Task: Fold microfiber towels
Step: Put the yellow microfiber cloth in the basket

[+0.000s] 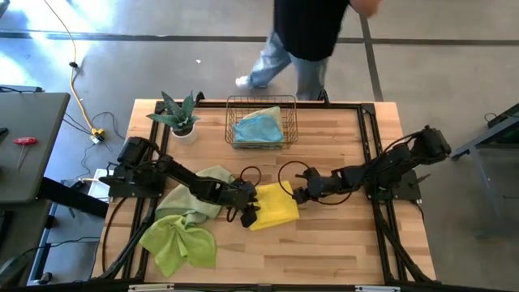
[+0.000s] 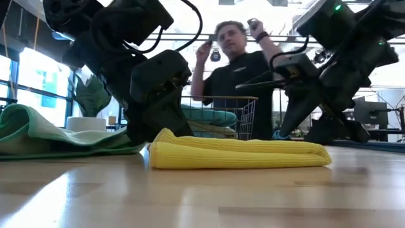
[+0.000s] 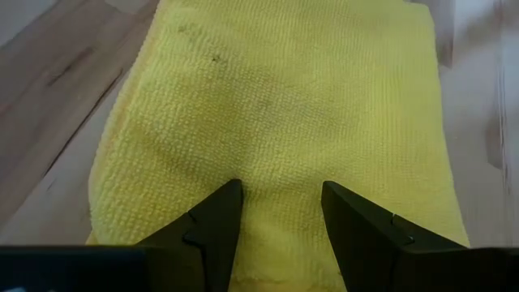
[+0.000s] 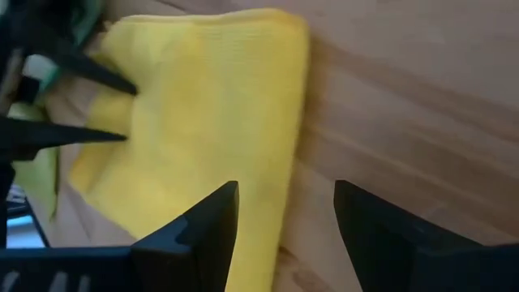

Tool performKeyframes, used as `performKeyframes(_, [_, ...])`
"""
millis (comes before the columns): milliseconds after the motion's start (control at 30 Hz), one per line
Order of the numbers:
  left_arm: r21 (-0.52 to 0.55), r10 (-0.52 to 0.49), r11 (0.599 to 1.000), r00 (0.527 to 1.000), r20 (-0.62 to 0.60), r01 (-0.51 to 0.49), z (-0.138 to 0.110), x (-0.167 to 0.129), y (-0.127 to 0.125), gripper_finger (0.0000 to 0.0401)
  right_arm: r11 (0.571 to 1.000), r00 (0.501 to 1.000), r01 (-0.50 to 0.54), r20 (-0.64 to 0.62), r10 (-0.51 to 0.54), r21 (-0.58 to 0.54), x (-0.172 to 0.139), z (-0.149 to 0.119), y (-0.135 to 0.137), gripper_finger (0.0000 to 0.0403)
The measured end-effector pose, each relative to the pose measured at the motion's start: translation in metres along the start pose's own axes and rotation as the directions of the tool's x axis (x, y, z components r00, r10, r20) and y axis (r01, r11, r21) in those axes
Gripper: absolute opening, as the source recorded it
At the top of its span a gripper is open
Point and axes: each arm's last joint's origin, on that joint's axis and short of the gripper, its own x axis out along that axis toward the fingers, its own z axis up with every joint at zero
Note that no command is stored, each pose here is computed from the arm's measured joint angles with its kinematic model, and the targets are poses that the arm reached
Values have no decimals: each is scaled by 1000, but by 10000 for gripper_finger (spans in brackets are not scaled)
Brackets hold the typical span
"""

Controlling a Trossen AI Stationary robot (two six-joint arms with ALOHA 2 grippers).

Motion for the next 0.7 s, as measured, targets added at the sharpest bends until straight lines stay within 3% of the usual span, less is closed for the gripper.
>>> performKeyframes(267, [-11, -1, 1000, 1000, 2, 1, 0, 0, 0, 165, 997, 998, -57, -17, 58, 57, 3, 17, 1, 219])
performKeyframes(467, [-14, -3, 1000, 1000, 4, 3, 0, 0, 0, 165, 995, 998, -49, -40, 52, 82, 24, 14, -4, 220])
performKeyframes(700, [-22, -6, 1000, 1000, 7, 6, 1, 0, -1, 165, 996, 995, -91, -29, 91, 0, 33, 15, 7, 219])
